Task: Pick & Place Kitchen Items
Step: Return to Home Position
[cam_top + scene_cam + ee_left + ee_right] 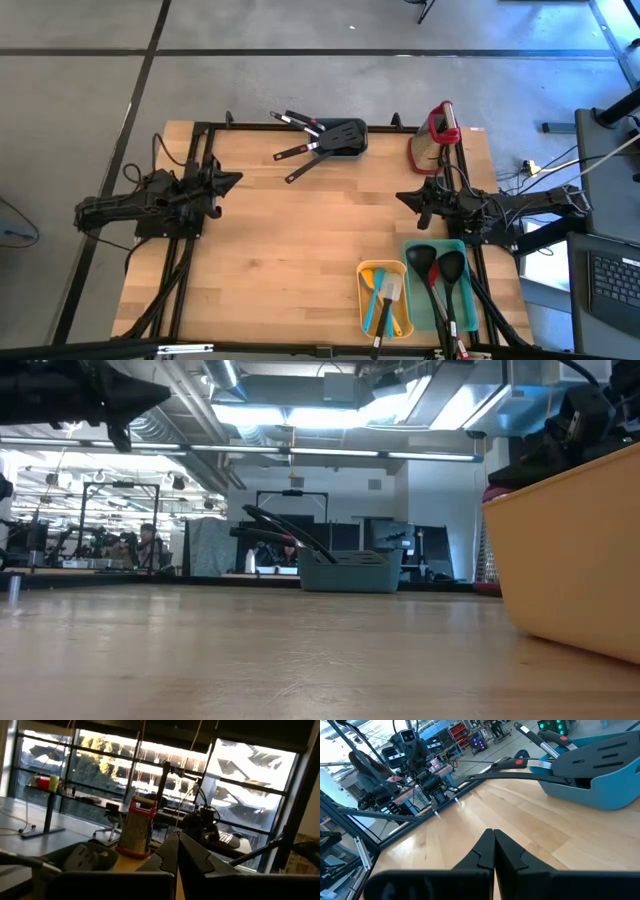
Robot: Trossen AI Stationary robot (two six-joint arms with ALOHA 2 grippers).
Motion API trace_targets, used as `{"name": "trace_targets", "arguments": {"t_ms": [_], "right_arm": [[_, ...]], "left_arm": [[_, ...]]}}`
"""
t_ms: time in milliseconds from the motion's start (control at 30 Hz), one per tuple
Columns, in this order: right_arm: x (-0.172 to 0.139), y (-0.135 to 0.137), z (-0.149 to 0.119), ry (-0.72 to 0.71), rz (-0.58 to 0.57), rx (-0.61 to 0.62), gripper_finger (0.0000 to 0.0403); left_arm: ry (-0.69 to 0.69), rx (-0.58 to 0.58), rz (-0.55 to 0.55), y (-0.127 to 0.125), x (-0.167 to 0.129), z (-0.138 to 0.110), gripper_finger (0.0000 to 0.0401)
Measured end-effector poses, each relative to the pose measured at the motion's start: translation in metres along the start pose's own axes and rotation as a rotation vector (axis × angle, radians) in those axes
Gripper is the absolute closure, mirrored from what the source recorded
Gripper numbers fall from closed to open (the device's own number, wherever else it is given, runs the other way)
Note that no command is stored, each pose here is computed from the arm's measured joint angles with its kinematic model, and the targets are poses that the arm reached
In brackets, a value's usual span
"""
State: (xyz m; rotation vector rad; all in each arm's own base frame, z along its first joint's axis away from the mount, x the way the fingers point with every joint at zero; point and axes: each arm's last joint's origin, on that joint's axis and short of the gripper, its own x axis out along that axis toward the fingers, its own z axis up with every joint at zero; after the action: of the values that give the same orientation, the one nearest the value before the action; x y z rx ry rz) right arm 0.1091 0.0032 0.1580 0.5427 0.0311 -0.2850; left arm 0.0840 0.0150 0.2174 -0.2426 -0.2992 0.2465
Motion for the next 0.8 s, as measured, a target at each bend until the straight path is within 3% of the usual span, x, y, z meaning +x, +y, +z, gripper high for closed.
{"name": "trace_targets", "arguments": {"t_ms": [300, 533, 800], "right_arm": [[0.0, 0.0, 0.0, 0.0, 0.0, 0.0, 0.04], [0.0, 0.0, 0.0, 0.001, 0.001, 0.0, 0.04], [0.0, 0.0, 0.0, 0.001, 0.001, 0.0, 0.04]], "left_arm": [[0.016, 0.021, -0.107, -0.002, 0.0, -0.008, 0.0398], [0.102, -0.009, -0.044, 0.007, 0.001, -0.036, 0.0399], [0.15, -0.044, -0.003, 0.009, 0.0, -0.041, 0.04]]}}
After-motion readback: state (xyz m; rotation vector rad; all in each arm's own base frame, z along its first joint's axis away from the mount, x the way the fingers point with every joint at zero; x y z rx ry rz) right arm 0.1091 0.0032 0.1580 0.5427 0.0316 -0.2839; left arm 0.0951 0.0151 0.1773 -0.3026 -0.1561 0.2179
